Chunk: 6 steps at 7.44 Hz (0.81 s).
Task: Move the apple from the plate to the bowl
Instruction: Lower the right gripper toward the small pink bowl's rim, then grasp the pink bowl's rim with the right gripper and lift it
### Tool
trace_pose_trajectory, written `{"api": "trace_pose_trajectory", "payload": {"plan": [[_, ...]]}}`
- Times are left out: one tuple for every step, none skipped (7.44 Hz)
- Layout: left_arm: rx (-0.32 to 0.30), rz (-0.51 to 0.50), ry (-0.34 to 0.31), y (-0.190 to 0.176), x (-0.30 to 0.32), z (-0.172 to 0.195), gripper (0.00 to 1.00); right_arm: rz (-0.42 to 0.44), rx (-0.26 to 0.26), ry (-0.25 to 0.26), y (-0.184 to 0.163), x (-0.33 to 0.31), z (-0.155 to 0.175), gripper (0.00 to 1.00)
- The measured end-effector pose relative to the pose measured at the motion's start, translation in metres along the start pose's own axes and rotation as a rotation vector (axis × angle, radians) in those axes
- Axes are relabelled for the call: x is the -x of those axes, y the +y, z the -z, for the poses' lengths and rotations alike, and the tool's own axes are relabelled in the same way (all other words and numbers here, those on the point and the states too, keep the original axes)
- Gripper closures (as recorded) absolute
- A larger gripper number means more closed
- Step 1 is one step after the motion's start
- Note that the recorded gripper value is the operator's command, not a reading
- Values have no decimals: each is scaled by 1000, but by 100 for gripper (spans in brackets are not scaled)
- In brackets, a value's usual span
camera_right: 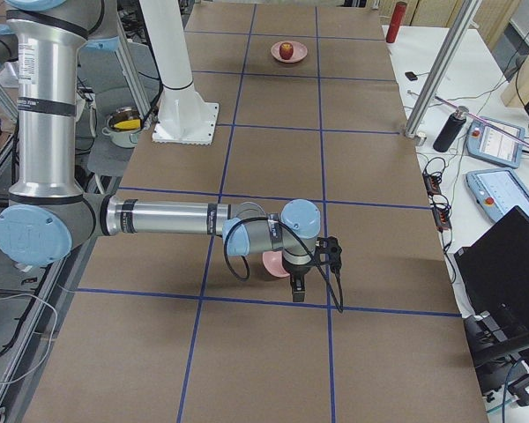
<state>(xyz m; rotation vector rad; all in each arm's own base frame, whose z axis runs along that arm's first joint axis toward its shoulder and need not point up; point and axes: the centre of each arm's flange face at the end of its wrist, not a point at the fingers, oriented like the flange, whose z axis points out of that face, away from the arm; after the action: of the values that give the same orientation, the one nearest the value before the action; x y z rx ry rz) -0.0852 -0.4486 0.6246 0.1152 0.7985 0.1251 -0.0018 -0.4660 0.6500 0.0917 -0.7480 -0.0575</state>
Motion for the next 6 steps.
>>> {"api": "trace_pose_trajectory", "payload": {"plan": [[-1, -2, 0, 0, 0, 0, 2, 10, -20, -19, 11, 13, -20, 0], [-1, -4, -1, 0, 0, 0, 2, 25, -37, -38, 21, 18, -41, 0], [-1, -4, -1, 1, 0, 0, 2, 32, -50, -54, 28, 21, -58, 3], [0, -4, 0, 2, 0, -1, 2, 33, -56, -70, 31, 29, -70, 32], [1, -3, 0, 2, 1, -1, 2, 40, -54, -82, 33, 37, -79, 68], [1, -3, 1, 3, 1, -1, 2, 47, -44, -87, 36, 45, -86, 100]]}}
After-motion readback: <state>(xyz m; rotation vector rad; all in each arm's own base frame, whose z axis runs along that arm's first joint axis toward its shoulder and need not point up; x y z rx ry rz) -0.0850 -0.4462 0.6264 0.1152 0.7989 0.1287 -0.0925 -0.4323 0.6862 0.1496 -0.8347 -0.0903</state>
